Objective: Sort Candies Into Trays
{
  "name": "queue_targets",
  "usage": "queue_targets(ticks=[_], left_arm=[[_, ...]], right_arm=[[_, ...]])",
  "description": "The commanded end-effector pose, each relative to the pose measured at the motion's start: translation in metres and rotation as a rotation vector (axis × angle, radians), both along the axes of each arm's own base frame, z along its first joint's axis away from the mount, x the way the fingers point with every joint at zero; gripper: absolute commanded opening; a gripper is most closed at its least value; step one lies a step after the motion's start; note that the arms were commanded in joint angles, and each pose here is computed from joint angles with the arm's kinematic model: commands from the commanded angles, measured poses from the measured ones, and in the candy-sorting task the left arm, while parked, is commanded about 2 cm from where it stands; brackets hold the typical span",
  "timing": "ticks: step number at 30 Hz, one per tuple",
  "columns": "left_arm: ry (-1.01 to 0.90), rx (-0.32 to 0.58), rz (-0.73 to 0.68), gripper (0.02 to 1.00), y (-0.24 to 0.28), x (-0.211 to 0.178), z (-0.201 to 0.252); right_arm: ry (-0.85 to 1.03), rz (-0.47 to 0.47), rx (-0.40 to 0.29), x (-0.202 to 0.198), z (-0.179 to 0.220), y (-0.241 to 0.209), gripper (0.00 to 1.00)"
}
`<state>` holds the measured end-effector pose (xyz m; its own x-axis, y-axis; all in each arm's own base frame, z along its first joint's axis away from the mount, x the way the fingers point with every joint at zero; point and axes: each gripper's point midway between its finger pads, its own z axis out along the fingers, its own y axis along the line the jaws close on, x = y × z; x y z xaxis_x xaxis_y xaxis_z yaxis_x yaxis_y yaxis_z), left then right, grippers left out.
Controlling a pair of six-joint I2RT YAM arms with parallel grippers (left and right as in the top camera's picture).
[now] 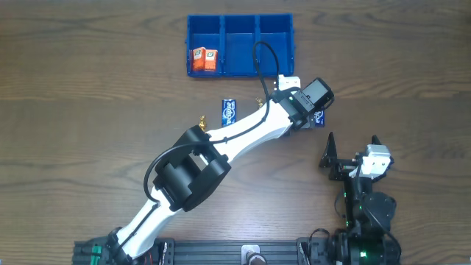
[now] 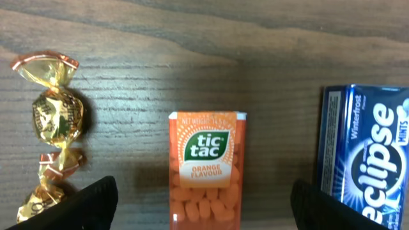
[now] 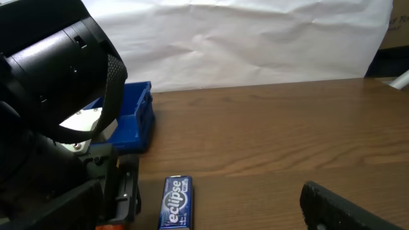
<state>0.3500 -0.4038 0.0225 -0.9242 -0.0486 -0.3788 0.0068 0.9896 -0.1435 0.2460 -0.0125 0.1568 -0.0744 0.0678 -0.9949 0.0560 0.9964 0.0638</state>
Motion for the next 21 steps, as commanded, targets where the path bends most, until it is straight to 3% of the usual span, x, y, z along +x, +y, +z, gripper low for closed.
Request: queue_targets(ticks=[1,11,18,21], left_arm=[[-0.006,0.029,0.040,0.849,0.007,0.010,-0.016],[-0.006,0.021,0.027,0.781,0.004,0.015,-0.026],[-0.010,0.033,-0.001,0.529,0.003,0.014,-0.026],[-0.018,0.047,-0.011,0.474,0.003,0.012,-0.026]], right_arm=[[0.005,-0.008,-0.007,0.000,-0.002,-0.001,0.998],[0.005,-0.008,-0.007,0.000,-0.002,-0.001,0.998],[0.005,-0.008,-0.007,0.000,-0.002,-0.001,0.998],[0.005,-0.008,-0.007,0.000,-0.002,-0.001,0.998]])
